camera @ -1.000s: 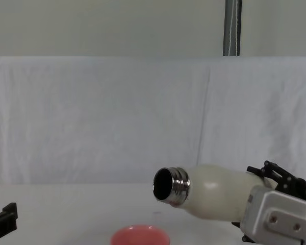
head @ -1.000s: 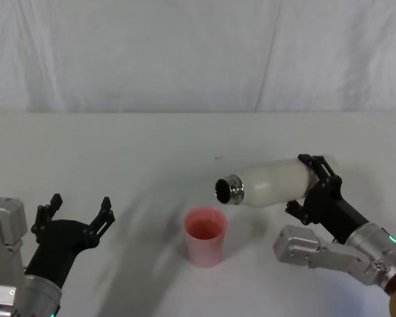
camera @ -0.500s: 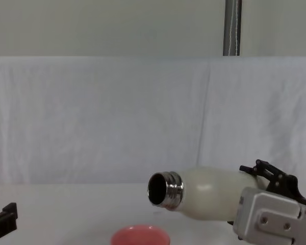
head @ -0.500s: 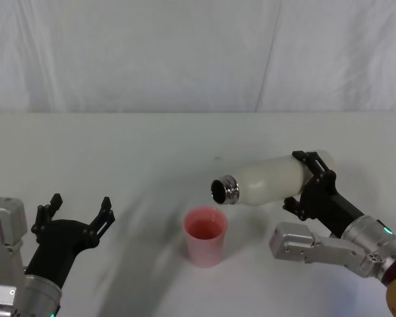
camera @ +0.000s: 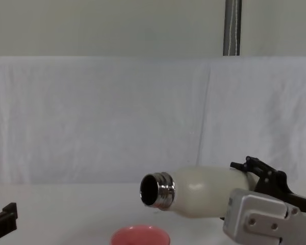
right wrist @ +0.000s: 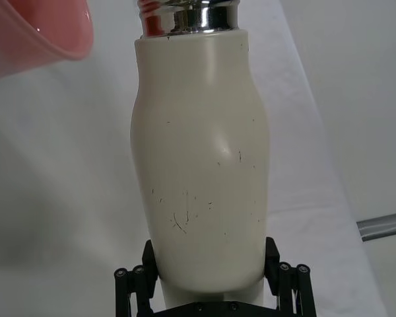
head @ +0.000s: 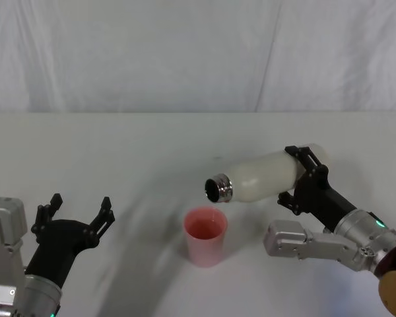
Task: Grasp the thermos with one hand and pour water into the cup lid.
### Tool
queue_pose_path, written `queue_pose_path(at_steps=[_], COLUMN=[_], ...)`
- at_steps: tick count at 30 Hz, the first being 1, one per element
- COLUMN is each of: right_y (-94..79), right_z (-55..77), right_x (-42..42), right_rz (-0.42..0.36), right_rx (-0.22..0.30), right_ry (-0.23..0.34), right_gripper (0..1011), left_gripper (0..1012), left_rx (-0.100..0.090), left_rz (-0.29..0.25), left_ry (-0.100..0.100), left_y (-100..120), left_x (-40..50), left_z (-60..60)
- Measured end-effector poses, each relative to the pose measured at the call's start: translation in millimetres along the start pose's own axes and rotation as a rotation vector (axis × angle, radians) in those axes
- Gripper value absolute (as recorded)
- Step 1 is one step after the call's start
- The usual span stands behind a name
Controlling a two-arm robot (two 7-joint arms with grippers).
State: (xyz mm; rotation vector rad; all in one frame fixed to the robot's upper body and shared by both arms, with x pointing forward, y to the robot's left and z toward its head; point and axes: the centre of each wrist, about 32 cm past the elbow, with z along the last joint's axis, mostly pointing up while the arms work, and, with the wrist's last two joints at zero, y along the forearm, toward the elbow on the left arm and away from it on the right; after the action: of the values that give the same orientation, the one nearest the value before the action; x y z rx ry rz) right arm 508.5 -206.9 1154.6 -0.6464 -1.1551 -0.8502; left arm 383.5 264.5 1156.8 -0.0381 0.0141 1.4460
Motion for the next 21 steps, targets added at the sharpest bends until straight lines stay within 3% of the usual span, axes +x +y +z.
queue_pose_path(at_steps=[21], right_y=[1.8], right_z=[-1.6], right_x=[-1.6], right_rz=[-0.013], right_rx=[0.037], right_ry=[-0.044], right_gripper=[959], left_gripper=[1001], left_rx=[0.0], left_rz=[0.0], left_ry=[0.0], left_y=[0.0], left_x=[0.0], left_z=[0.0])
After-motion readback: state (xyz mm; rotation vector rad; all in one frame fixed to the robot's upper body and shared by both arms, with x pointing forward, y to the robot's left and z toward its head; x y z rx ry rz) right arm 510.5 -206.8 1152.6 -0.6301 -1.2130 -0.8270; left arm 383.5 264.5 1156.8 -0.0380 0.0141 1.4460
